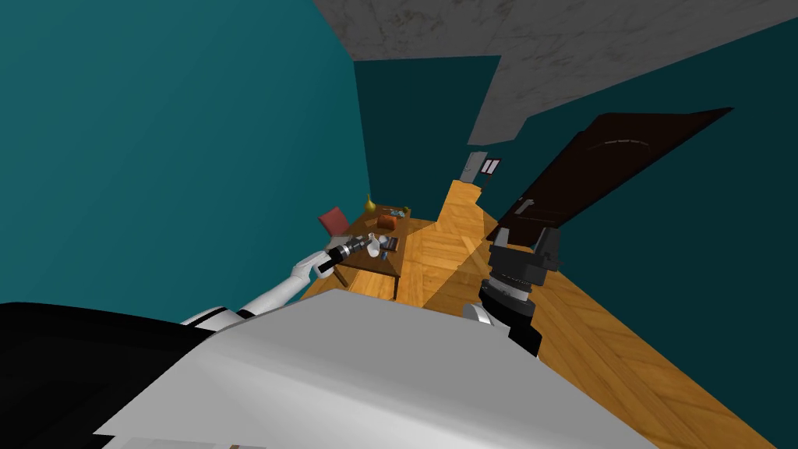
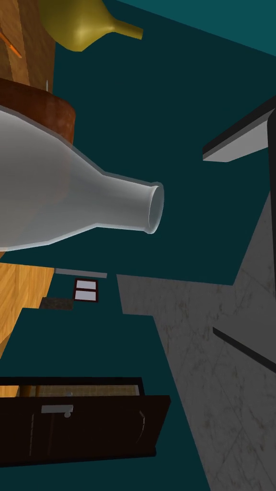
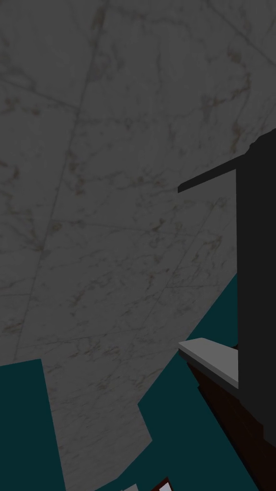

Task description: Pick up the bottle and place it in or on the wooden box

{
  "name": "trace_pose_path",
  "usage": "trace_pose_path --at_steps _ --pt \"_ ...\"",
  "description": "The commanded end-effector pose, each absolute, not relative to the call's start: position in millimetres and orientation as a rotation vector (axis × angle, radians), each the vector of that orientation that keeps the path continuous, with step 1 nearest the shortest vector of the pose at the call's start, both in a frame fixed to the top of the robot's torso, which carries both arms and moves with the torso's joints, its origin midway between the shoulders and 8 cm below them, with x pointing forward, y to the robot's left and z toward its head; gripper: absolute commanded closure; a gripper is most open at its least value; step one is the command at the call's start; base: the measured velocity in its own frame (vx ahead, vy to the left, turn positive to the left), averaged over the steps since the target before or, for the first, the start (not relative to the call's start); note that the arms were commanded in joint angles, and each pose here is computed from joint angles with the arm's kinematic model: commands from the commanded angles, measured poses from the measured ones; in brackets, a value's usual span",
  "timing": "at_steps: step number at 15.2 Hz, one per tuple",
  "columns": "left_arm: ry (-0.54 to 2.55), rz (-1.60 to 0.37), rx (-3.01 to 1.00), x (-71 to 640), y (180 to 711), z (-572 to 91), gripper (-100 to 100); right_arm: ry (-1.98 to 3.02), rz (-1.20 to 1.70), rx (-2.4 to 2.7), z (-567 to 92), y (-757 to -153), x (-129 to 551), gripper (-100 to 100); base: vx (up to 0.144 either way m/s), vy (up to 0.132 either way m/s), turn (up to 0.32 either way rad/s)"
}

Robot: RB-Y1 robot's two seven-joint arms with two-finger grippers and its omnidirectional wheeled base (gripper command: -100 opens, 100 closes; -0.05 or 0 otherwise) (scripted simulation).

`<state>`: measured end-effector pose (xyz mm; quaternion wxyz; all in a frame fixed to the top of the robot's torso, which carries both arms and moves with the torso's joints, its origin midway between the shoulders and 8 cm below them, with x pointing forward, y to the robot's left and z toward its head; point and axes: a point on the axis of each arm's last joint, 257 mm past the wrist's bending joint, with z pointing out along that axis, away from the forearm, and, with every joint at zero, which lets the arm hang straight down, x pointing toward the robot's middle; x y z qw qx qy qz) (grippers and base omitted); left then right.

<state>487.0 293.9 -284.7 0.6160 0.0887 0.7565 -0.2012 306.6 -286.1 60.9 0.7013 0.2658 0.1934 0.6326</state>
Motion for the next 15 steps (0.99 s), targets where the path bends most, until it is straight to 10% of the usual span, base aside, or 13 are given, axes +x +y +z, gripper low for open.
trace_pose_path --at_steps 1,13,14,15 --pt "1.742 -0.463 0.204 487 294 -285 -100 0.431 1.408 0.592 61 -286 307 0 0.000 0.000 0.000" --pt "1.859 -0.290 0.259 479 324 -343 -100 0.431 1.408 0.592 61 -286 307 0 0.060 0.003 -0.083" --pt "1.859 -0.290 0.259 479 324 -342 100 0.431 1.408 0.592 61 -286 307 0 0.012 0.003 -0.001" --pt "1.859 -0.290 0.259 479 324 -342 100 0.431 1.408 0.592 61 -286 307 0 0.007 0.003 0.006"
